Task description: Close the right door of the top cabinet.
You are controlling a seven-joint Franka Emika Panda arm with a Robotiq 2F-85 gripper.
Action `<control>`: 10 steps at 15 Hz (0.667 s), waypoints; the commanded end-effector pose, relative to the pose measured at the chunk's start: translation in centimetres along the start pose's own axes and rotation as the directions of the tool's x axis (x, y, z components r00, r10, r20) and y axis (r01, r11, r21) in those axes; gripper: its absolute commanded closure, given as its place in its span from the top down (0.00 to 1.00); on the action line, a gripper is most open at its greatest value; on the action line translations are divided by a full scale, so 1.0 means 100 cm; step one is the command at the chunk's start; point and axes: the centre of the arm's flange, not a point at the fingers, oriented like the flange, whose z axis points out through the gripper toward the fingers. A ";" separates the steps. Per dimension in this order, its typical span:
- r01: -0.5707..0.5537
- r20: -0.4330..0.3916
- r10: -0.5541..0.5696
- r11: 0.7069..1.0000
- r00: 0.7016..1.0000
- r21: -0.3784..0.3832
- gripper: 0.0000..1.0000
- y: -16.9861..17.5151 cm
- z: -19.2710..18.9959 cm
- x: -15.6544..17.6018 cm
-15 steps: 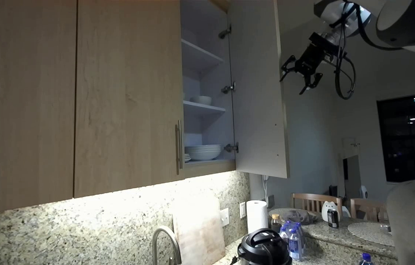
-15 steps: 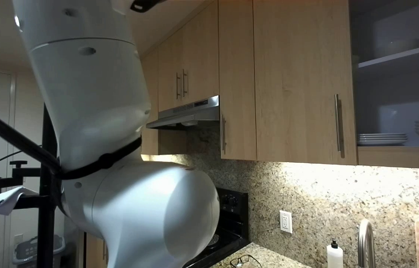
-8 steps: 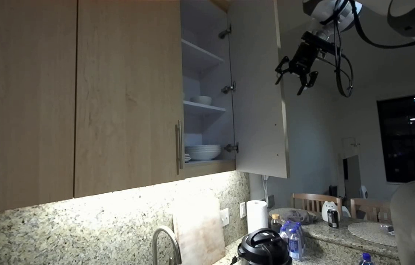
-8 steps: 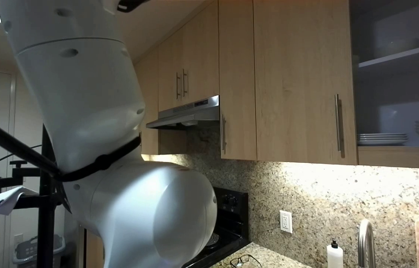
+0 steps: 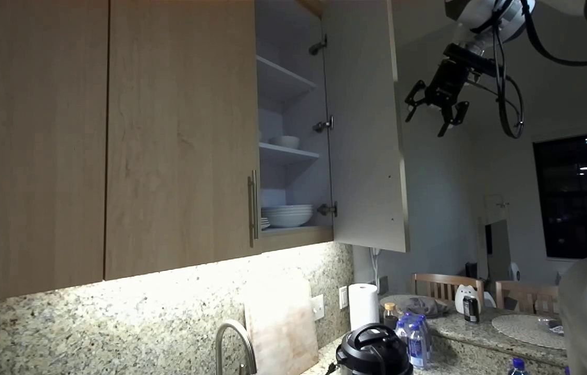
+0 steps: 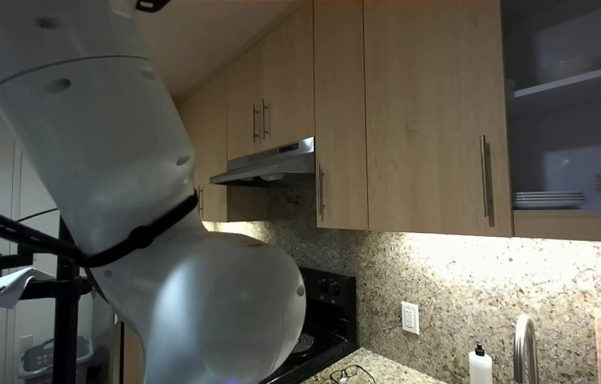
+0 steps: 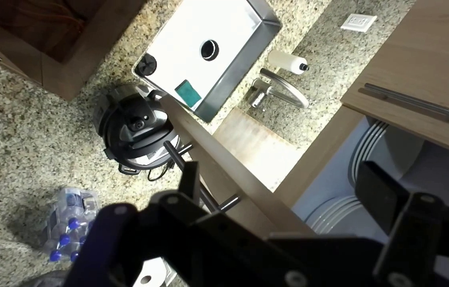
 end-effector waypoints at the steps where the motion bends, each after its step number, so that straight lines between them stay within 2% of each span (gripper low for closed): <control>1: 0.000 0.000 0.000 1.000 1.000 0.003 1.00 0.001 -0.001 -0.001; 10: 0.004 0.005 -0.004 1.000 1.000 0.002 1.00 -0.002 0.002 -0.001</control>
